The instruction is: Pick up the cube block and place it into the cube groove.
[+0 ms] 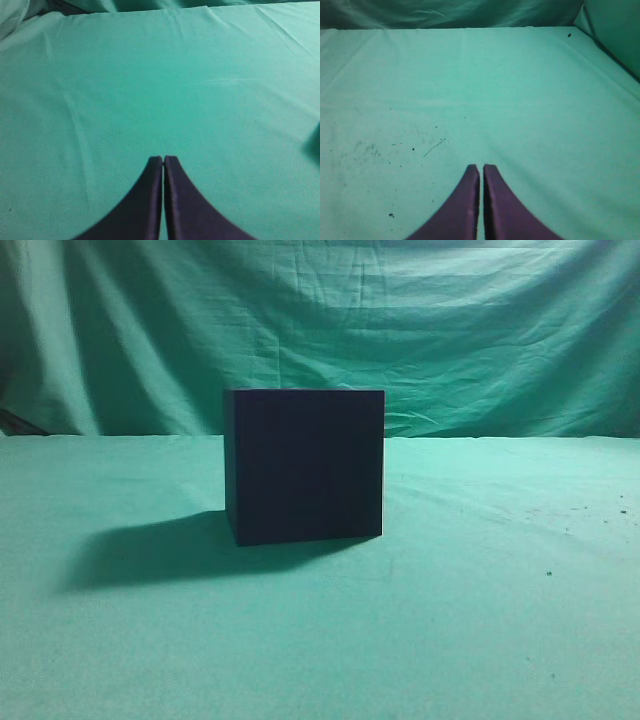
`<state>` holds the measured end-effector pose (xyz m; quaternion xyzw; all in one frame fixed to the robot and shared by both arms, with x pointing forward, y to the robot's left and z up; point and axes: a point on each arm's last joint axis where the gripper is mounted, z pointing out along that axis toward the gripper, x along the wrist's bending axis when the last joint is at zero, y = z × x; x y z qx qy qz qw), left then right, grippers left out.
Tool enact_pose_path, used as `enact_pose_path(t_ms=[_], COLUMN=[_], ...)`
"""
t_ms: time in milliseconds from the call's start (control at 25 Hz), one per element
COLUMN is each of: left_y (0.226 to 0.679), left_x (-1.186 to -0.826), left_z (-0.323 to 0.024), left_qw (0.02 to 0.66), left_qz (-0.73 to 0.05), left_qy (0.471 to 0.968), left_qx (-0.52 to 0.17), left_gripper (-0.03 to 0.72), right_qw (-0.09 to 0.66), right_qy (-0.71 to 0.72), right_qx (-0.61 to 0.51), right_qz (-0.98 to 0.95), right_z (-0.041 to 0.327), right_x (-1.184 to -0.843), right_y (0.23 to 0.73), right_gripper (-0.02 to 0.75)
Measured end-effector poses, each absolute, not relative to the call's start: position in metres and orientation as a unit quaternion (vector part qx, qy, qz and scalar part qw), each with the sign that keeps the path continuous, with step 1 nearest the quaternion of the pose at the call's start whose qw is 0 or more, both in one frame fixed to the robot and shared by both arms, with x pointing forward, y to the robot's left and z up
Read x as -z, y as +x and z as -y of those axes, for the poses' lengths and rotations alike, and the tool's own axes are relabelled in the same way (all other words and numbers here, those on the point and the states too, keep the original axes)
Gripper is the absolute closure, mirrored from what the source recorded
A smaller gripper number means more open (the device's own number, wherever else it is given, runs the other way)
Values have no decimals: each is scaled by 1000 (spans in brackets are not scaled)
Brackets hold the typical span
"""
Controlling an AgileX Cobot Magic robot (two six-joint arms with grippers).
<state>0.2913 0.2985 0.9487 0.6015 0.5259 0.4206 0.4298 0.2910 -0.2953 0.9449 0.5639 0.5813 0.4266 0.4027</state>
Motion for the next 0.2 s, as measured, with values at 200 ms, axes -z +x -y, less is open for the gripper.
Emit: enact_pose_path(t_ms=[200], left_y=[291], left_x=[-949], left_z=[-298], left_qw=[430], left_qz=[-526], left_qy=[602], left_qx=[-421], left_gripper=[688], right_qw=[403], right_qy=[564], right_qx=[-427], right_qz=[-581], right_z=[295], right_x=[-945], right_y=[291], right_gripper=[738])
